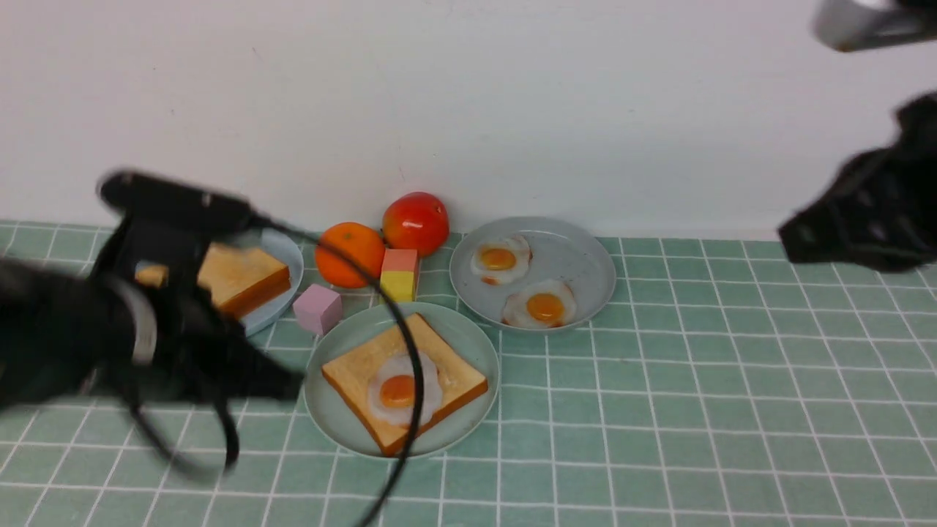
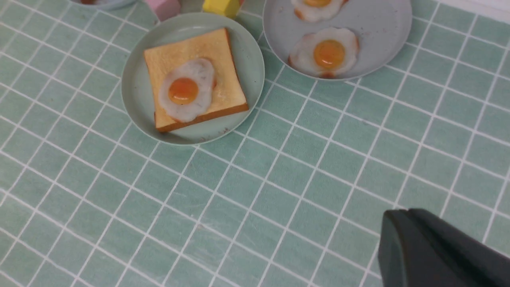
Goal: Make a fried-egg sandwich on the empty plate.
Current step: Use the left arm to grab a slice of bread, then use the left arm to place a slice of bread on the fried egg in the middle
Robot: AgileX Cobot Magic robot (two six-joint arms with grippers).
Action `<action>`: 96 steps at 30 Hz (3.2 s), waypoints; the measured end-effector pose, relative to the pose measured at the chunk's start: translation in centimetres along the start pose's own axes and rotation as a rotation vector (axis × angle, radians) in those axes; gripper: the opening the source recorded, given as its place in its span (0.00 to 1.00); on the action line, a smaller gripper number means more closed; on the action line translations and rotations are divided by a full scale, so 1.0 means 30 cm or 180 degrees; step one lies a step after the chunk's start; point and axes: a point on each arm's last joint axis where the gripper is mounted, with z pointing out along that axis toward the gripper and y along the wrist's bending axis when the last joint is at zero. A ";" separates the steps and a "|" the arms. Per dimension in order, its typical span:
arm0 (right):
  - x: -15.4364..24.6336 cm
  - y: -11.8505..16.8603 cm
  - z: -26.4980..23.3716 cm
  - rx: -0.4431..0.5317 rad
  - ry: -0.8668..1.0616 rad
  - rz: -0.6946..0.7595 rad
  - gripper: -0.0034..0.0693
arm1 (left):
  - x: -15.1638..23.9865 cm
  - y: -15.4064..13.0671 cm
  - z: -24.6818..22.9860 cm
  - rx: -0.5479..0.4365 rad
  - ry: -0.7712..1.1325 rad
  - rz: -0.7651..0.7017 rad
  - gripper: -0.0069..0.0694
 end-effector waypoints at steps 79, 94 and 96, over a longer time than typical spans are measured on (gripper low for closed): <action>0.265 0.029 -0.307 -0.0167 -0.0402 -0.0126 0.11 | -0.110 -0.308 0.359 0.0338 0.0444 0.2114 0.22; 0.318 0.044 -0.378 -0.0293 -0.0535 -0.0129 0.12 | -0.079 -0.336 0.438 0.0444 0.0511 0.2013 0.22; 0.319 0.044 -0.377 -0.0293 -0.0526 -0.0130 0.13 | -0.078 -0.337 0.438 0.0455 0.0512 0.1993 0.22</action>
